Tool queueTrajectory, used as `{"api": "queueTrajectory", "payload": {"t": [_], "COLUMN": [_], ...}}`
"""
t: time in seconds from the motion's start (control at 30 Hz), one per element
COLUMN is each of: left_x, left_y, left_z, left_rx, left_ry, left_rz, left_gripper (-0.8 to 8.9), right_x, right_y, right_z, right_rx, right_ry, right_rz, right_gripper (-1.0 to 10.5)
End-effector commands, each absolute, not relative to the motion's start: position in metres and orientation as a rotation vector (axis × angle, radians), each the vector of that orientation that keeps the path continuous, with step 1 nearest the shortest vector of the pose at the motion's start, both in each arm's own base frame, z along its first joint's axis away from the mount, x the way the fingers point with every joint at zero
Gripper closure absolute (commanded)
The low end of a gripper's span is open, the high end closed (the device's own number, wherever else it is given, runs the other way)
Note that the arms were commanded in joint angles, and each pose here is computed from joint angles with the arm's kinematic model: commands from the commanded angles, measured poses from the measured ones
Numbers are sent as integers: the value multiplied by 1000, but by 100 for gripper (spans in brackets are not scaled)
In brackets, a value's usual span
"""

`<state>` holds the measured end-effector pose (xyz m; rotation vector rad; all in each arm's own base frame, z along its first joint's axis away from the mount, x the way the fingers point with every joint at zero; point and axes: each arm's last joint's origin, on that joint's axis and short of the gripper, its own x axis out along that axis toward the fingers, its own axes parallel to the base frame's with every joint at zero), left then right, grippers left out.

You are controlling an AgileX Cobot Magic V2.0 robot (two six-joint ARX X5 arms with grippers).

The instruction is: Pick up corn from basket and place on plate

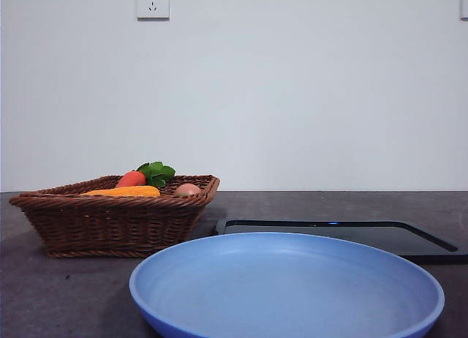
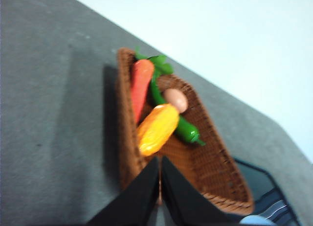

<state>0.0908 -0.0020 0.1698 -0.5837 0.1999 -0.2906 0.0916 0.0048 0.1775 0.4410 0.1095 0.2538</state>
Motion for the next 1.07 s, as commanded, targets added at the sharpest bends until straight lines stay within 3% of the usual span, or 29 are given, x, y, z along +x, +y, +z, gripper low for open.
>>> {"api": "queueTrajectory", "payload": {"t": [0.03, 0.27, 0.53, 0.8, 1.07], "left_x": [86, 73, 66, 67, 78], "left_y": [-3, -7, -9, -11, -18], "left_z": [189, 222, 265, 290, 293], "left_rx": [-608, -567, -426, -311, -276], "left_ry": [174, 239, 377, 557, 705], "left_rz": [-308, -388, -440, -487, -580], "left_gripper": [806, 806, 806, 806, 806], "right_x": [86, 73, 73, 86, 95], "right_y": [5, 7, 10, 15, 25], "right_z": [198, 240, 278, 295, 299], "right_rx": [469, 421, 285, 198, 136], "right_ry": [64, 122, 353, 592, 783], "right_rz": [269, 294, 371, 462, 568], "right_gripper": [944, 944, 944, 944, 944]}}
